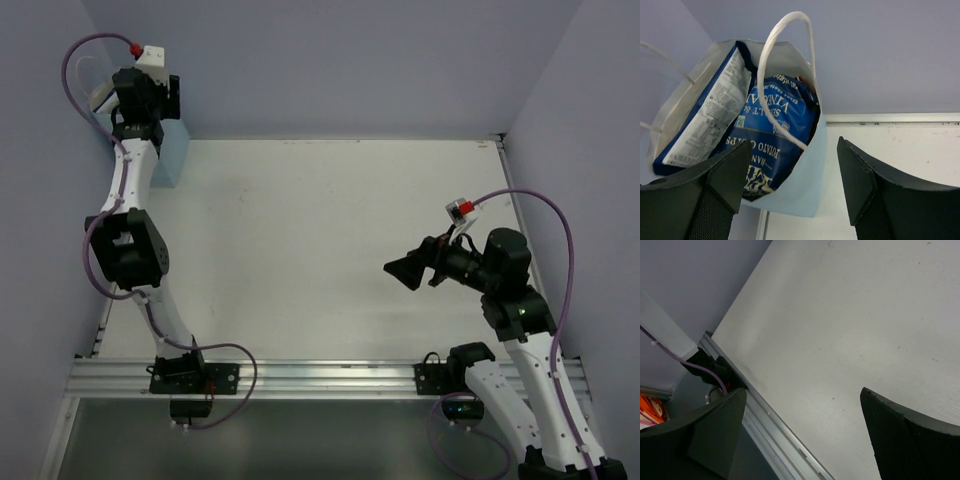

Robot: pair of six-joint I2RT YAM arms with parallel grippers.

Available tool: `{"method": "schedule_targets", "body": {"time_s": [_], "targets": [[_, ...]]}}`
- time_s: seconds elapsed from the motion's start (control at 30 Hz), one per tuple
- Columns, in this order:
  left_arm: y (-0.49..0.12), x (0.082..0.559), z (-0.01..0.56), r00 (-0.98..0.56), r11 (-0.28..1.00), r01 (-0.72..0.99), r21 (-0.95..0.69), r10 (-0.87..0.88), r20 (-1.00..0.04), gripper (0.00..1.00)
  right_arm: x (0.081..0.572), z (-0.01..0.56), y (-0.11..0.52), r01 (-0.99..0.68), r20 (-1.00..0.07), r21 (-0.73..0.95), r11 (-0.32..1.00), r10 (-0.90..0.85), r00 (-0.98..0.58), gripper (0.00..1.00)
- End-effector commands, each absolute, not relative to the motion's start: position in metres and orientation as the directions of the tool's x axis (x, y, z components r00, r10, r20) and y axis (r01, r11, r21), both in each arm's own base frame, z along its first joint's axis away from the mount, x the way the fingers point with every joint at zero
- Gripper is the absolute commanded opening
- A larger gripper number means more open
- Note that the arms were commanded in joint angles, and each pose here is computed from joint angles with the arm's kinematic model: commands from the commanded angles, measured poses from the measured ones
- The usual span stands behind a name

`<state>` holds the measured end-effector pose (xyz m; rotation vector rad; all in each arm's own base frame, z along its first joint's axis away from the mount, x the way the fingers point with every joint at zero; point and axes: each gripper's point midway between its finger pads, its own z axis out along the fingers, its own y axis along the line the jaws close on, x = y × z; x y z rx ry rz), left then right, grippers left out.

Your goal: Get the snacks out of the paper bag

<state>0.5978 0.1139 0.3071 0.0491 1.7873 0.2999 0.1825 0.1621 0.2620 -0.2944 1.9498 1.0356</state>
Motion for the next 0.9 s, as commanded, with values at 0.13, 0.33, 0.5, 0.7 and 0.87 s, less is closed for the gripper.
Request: {"method": "schedule_targets", "body": {"time_s": [0.13,0.33,0.5,0.7,0.87], "targets": [[0.112,0.628,0.313,-0.184,0.969,-0.062,0.24,0.225,-0.957,0.75,0.186,0.267,0.161,-0.547,-0.795,0.543,0.637,0.18,-0.58,0.99],[0.114,0.634,0.288,-0.229,0.974,-0.05,0.221,0.204,-0.952,0.68,0.188,0.261,0.161,-0.536,-0.785,0.554,0.638,0.184,-0.592,0.99],[0.105,0.629,0.296,-0.204,0.984,-0.03,0.177,0.167,-0.965,0.31,0.188,0.261,0.16,-0.536,-0.789,0.548,0.642,0.185,-0.586,0.99],[0.093,0.615,0.327,-0.149,0.99,-0.003,0.142,0.14,-0.979,0.0,0.187,0.258,0.162,-0.546,-0.789,0.553,0.629,0.183,-0.587,0.99],[0.058,0.59,0.323,-0.164,0.992,0.116,0.058,0.077,-0.983,0.0,0.185,0.261,0.163,-0.57,-0.805,0.539,0.62,0.179,-0.566,0.99]]}}
